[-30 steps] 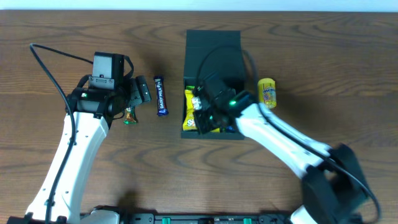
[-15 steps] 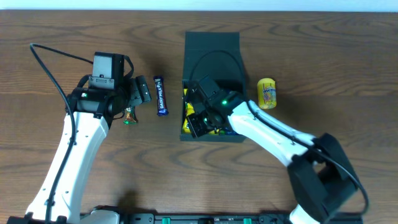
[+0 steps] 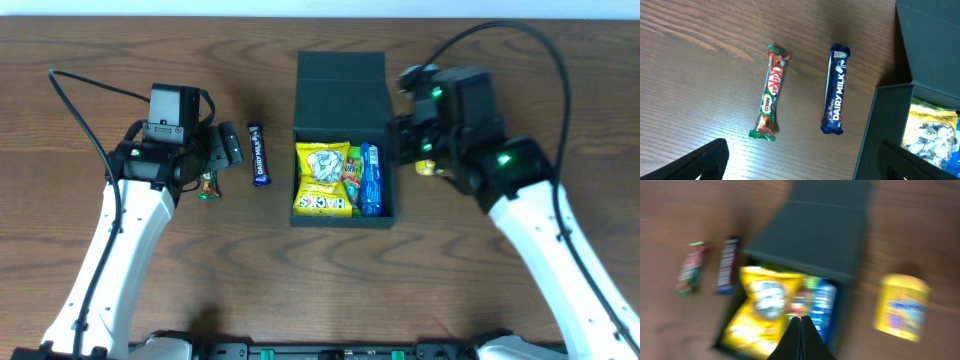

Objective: Pack container
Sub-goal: 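Reach the right gripper to the yellow Mentos bottle and grasp it, then place the Mentos bottle into the box with the right gripper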

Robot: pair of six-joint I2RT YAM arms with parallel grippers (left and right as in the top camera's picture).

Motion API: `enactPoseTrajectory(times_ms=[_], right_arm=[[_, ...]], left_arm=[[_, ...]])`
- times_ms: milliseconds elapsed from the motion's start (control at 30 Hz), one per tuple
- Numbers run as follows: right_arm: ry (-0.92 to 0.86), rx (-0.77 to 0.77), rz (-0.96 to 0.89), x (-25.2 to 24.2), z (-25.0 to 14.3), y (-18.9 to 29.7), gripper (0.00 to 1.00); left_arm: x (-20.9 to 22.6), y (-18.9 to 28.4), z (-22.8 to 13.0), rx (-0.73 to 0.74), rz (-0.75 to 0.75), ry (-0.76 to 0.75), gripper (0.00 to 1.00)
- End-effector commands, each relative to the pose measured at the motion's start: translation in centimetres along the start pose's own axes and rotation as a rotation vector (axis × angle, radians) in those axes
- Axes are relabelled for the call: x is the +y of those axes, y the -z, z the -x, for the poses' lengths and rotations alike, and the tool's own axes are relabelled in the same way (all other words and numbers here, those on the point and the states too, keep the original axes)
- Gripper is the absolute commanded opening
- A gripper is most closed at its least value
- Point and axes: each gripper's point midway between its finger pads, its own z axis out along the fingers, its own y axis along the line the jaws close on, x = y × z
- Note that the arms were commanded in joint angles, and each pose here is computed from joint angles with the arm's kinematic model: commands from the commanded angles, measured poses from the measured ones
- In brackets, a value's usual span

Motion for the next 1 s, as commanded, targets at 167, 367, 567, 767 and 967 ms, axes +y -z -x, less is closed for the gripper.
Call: enactPoseTrajectory(times_ms=[167, 367, 567, 767, 967], right_arm=[[-0.091, 0.148, -0.367, -11.0, -3.2, -5.0, 0.78], [-0.109, 0.279, -0.415, -13.2, -6.6, -10.1, 0.82], [-0.170, 0.358, -0.446, -15.1, -9.3, -13.2, 0.82], [-0.200, 0.386, -0.443, -15.9, -10.3, -14.2, 0.58], [-0.213, 0.382, -0.380, -14.9, -10.0, -14.5, 0.40]], left_arm=[[0.0, 0.0, 0.1, 0.000, -0.003, -0.020, 0.95], [0.0, 0.0, 0.1, 0.000, -0.003, -0.020, 0.95], [0.0, 0.0, 0.1, 0.000, -0.003, -0.020, 0.95], [0.0, 0.0, 0.1, 0.000, -0.003, -0.020, 0.95], [0.0, 0.0, 0.1, 0.000, -0.003, -0.020, 0.95]])
